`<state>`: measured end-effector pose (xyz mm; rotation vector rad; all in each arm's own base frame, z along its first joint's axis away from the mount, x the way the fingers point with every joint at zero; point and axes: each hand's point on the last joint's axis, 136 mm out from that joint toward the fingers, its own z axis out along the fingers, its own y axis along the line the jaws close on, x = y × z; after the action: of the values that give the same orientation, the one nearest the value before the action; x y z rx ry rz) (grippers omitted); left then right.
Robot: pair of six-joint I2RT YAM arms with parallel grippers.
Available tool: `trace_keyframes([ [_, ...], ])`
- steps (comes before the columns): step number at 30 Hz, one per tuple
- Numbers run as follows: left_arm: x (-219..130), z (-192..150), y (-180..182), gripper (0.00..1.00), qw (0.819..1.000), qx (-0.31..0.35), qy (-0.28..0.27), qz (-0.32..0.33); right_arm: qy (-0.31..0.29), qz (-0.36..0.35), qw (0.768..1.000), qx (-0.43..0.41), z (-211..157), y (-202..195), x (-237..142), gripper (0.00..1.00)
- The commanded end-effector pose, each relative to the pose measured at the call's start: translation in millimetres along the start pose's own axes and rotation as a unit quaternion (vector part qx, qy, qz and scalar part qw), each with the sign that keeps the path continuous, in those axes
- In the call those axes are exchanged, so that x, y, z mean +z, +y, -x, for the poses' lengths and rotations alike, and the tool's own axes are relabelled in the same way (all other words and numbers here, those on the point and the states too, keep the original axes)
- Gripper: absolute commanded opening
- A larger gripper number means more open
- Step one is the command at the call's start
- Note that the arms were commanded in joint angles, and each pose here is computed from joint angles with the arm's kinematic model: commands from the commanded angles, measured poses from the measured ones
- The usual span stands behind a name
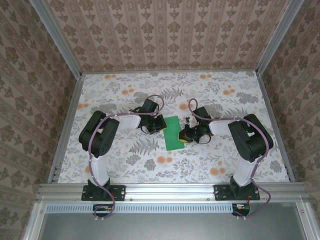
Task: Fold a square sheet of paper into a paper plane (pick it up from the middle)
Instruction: Fold the square sheet of paper in half at the center of the table.
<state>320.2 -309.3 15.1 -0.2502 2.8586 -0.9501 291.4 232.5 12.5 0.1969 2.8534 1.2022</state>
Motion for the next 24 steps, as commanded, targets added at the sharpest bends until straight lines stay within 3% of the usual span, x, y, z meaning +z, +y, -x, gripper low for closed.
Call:
trace_keyframes([
  [1, 11, -55, 106, 0.08, 0.98, -0.053, 0.073, 0.18, 0.042, -0.023, 0.999, 0.026, -31, -22, 0, 0.0],
  [10, 11, -55, 107, 0.08, 0.98, -0.054, 0.07, 0.179, 0.071, -0.044, 0.996, 0.012, -65, -32, -18, 0.0],
  [17, 11, -54, 103, 0.08, 0.981, -0.048, 0.07, 0.175, 0.02, -0.014, 0.999, -0.043, -25, 20, -30, 0.0],
  [24, 10, -51, 97, 0.08, 0.981, -0.04, 0.07, 0.174, 0.011, -0.016, 0.999, -0.046, 0, 28, -8, 0.0],
])
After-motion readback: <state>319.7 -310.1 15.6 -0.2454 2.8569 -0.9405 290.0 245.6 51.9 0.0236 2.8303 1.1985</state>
